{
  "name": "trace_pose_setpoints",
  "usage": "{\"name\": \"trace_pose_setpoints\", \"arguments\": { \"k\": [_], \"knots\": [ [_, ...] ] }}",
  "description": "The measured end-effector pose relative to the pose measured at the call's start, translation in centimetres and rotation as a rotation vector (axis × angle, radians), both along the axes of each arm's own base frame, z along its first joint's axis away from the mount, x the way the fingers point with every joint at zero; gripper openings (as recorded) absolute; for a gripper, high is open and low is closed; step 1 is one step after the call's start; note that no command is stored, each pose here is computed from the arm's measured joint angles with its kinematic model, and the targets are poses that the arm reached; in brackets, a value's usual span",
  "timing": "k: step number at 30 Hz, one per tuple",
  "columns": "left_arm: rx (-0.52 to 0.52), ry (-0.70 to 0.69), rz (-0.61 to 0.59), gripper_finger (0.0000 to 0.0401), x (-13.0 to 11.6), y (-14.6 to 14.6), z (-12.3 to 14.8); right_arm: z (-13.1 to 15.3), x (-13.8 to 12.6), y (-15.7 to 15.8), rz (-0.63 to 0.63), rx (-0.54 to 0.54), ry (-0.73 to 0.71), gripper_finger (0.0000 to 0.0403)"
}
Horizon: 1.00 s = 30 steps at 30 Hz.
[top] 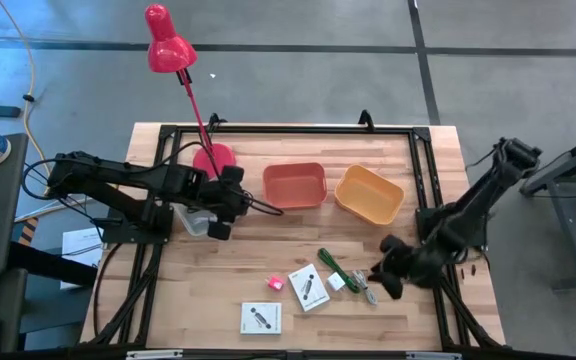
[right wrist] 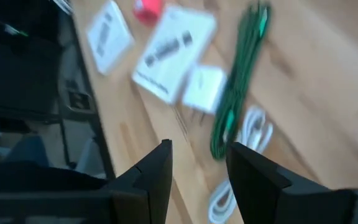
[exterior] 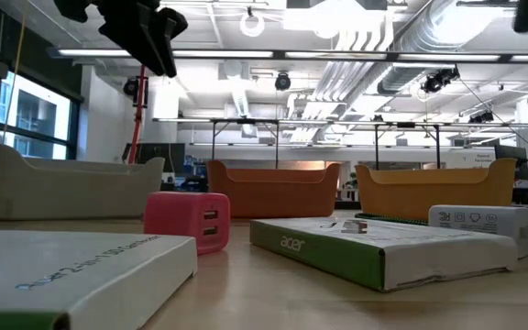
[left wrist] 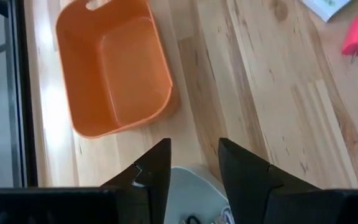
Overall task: Pick and place items into bin
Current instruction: Put the white charger cable into the gray bin
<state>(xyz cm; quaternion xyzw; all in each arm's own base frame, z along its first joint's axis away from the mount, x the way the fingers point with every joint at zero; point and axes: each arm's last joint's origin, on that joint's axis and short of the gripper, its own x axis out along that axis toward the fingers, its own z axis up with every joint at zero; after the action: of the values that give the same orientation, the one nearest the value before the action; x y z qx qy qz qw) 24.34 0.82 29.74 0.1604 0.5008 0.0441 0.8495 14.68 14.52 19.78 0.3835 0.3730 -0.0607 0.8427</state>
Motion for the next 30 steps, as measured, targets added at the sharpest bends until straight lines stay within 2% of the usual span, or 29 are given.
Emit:
{"name": "trace_pose_setpoints", "arguments": {
  "k": [6,14,30],
  "knots": [
    [0.025,-0.059,-0.037,0.0122,0.6,0.0,0.4,-3.4,1.0,2.3,-0.017,-0.008,0.080,0.0142],
    [0.036,-0.093,-0.052,0.0122,0.9,0.0,0.6,-6.3,1.5,3.1,-0.034,0.023,0.243,0.0142],
    [0.049,-0.133,-0.042,0.0122,1.2,0.0,0.8,-6.6,1.9,2.4,-0.076,0.019,0.289,0.0142]
  ]
}}
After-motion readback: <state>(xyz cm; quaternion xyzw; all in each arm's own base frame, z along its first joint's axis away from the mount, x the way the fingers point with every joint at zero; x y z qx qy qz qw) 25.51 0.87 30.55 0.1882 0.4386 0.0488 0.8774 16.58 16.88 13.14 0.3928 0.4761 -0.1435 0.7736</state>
